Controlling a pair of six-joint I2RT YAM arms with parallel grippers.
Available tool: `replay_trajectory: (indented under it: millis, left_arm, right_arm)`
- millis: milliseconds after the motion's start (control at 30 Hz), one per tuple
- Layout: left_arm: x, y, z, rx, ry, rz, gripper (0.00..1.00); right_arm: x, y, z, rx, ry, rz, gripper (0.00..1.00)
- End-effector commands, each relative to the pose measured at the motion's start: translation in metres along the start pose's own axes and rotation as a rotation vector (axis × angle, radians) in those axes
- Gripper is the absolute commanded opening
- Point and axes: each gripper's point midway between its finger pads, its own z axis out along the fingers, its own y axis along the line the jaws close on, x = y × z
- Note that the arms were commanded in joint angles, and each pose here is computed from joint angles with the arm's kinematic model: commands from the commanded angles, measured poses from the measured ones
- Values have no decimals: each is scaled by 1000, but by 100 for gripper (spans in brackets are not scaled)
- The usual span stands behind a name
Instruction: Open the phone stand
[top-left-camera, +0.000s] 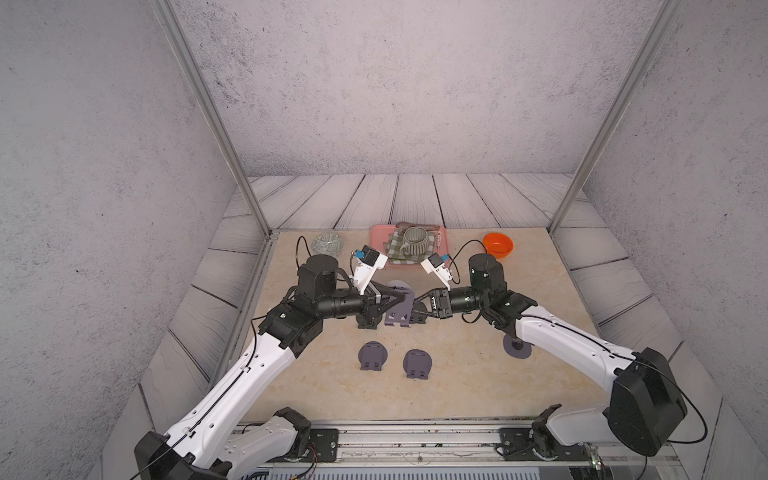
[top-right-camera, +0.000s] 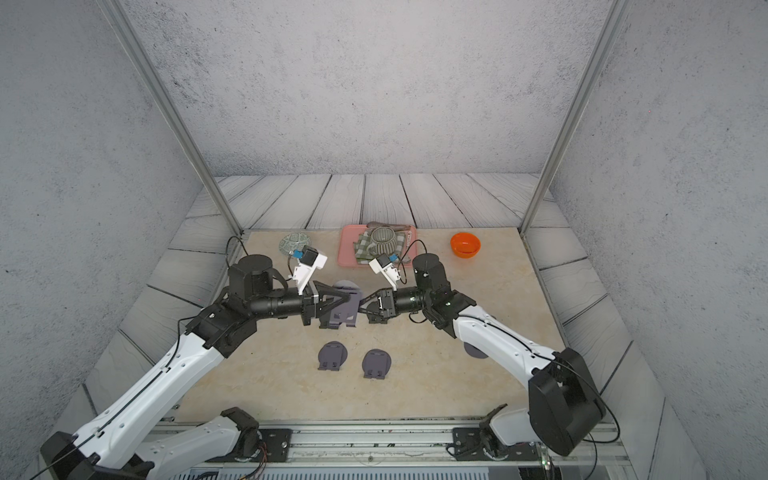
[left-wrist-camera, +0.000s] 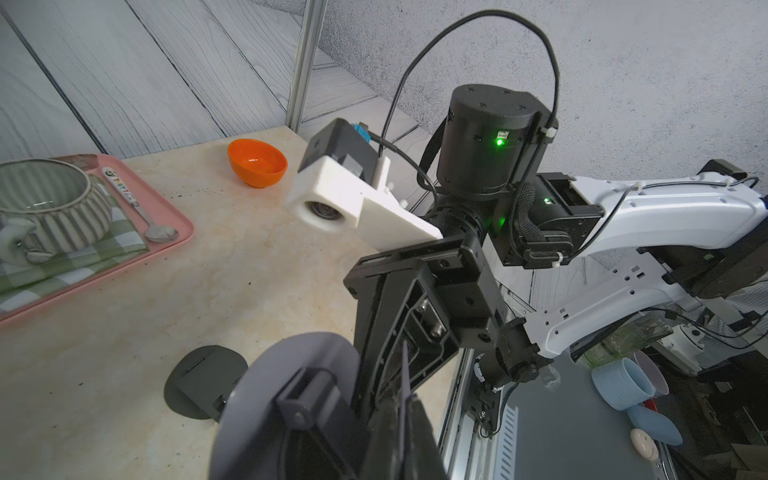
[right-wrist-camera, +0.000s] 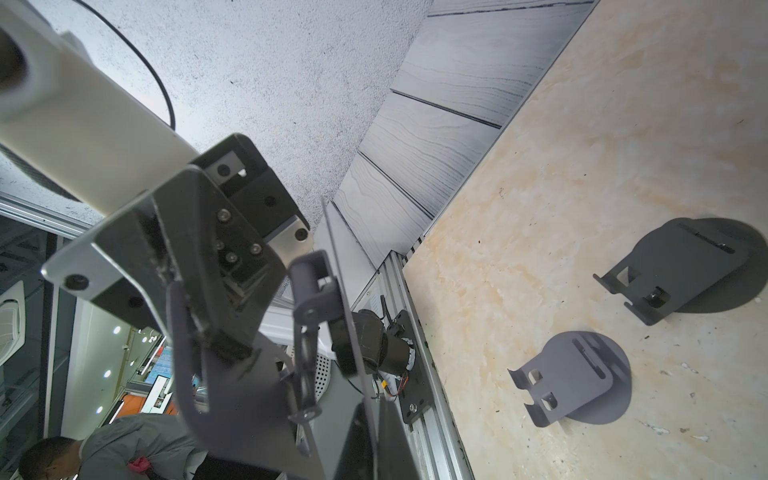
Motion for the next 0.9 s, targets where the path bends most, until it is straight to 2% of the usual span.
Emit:
replay_trajectory:
  millis: [0, 133, 233, 400, 600, 700, 867]
  left_arm:
    - [-106, -7, -29, -101, -326, 243, 0]
    - [-109, -5, -20, -64, -295, 145, 0]
    - [-115, -5, -26, -56, -340, 121, 0]
    - [-134, 0, -39, -131, -423, 174, 0]
    - [-161, 20, -45, -228, -422, 133, 0]
    - [-157, 18, -38, -197, -340, 118, 0]
    - [-114, 3, -11, 11, -129, -5, 0]
  right_arm:
    - [62, -39, 5, 68, 173, 298, 0]
    - [65, -44, 4, 80, 169, 310, 0]
    - [71, -50, 5, 85, 178, 328, 0]
    - [81, -60, 8, 83, 201, 366, 0]
    - [88, -65, 8, 101, 227, 381, 0]
    - [86, -61, 6, 113, 233, 356, 0]
    - [66, -34, -3, 131, 230, 237, 0]
